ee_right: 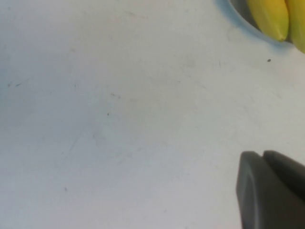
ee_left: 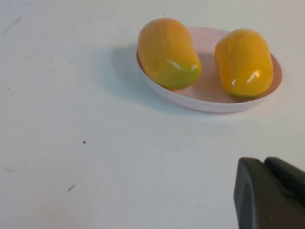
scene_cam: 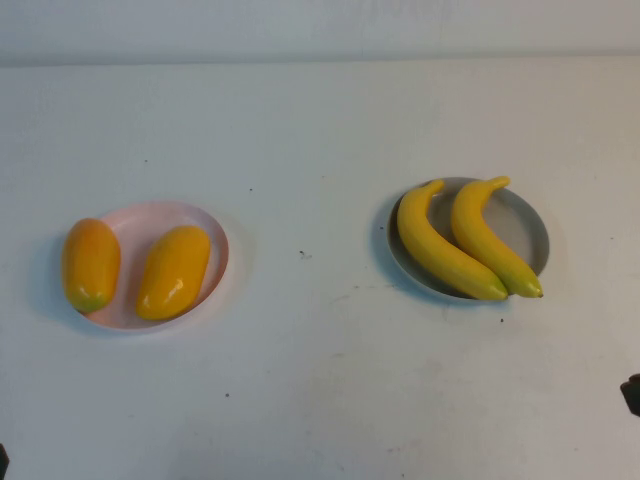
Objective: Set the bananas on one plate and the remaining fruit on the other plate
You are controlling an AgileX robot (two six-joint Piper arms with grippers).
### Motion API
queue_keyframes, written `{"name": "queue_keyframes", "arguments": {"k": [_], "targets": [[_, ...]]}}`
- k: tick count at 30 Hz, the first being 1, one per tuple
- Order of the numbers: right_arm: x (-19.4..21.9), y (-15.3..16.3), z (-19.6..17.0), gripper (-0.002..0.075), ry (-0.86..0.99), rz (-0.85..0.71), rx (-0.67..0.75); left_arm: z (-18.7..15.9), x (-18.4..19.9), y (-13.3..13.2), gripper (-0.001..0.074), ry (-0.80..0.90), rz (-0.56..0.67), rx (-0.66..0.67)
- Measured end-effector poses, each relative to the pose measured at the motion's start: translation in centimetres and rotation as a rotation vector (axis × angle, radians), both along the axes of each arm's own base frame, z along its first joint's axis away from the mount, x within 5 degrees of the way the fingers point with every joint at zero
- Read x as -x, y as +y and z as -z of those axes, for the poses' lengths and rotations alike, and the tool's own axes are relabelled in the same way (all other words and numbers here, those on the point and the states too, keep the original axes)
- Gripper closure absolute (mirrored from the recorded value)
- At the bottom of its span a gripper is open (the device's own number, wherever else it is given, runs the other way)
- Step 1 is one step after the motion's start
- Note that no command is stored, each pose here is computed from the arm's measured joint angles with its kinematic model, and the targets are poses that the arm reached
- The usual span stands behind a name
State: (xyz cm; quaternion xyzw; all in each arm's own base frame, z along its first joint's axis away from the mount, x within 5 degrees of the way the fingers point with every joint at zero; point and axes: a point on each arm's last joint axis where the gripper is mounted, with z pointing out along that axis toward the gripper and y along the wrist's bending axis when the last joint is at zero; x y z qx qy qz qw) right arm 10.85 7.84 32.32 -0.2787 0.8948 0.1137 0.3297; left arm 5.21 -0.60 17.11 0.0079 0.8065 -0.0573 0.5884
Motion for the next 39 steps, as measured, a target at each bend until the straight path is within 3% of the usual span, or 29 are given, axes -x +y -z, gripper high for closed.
{"name": "queue_keyframes", "arguments": {"k": [5,14,24,39], "targets": [[1.0,-1.2,5.9,0.0741,-0.102,0.087,-0.109,0.0,0.0,0.0,0.0738,0.000,0.000,0.000],[2.6,-5.3,13.5,0.0741,-0.500,0.348,-0.289,0.0,0.0,0.0,0.0738,0.000,0.000,0.000],[4.4,-7.2,12.7,0.0741,-0.733,0.535,-0.333,0.0,0.0,0.0,0.0738,0.000,0.000,0.000],[5.2,-7.5,13.6,0.0741,-0.671,0.571,-0.328,0.0,0.0,0.0,0.0738,0.000,0.000,0.000]]}}
